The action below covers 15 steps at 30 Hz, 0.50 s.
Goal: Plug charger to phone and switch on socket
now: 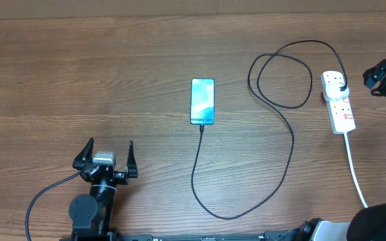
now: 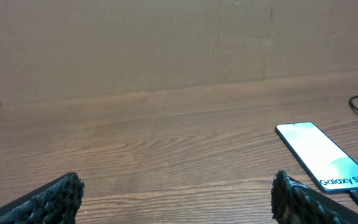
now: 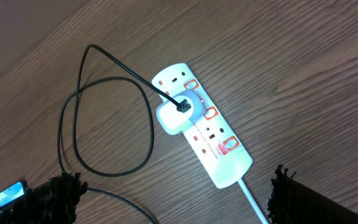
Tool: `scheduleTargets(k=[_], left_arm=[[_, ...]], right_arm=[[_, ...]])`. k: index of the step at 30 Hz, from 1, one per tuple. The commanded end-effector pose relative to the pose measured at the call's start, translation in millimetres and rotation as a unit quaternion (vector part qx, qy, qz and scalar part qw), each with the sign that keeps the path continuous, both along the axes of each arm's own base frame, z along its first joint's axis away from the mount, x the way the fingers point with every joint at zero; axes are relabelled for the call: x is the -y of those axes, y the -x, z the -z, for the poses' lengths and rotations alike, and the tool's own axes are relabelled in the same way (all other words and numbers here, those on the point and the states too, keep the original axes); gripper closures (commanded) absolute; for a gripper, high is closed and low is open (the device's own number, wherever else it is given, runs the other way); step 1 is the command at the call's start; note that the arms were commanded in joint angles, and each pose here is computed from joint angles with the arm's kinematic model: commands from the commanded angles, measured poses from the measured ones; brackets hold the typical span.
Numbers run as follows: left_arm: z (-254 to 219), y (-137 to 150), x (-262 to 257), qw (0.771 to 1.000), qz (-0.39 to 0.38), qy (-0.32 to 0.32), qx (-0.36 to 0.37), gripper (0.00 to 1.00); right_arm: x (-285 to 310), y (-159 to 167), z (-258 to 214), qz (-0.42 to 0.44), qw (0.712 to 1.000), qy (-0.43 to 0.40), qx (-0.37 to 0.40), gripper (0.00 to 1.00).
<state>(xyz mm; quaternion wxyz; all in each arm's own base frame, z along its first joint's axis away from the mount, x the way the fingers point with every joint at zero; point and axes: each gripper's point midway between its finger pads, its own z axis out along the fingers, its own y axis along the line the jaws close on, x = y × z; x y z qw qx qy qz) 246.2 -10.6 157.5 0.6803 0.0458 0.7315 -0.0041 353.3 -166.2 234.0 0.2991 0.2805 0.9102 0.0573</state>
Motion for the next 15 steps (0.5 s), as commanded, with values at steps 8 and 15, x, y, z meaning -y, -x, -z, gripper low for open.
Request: scheduleTargets(k=[8, 15], left_arm=[[-0.2, 0.6, 2.1, 1.000, 0.008, -0.009, 0.003, 0.00], [-0.2, 0.6, 2.0, 1.000, 0.008, -0.009, 0.003, 0.00]], right_arm=[[-1.7, 0.1, -23.1, 0.000, 0.999, 0.018, 0.029, 0.00], [-25.1, -13.1, -81.3, -0.036, 0.986, 0.077, 0.143, 0.00]])
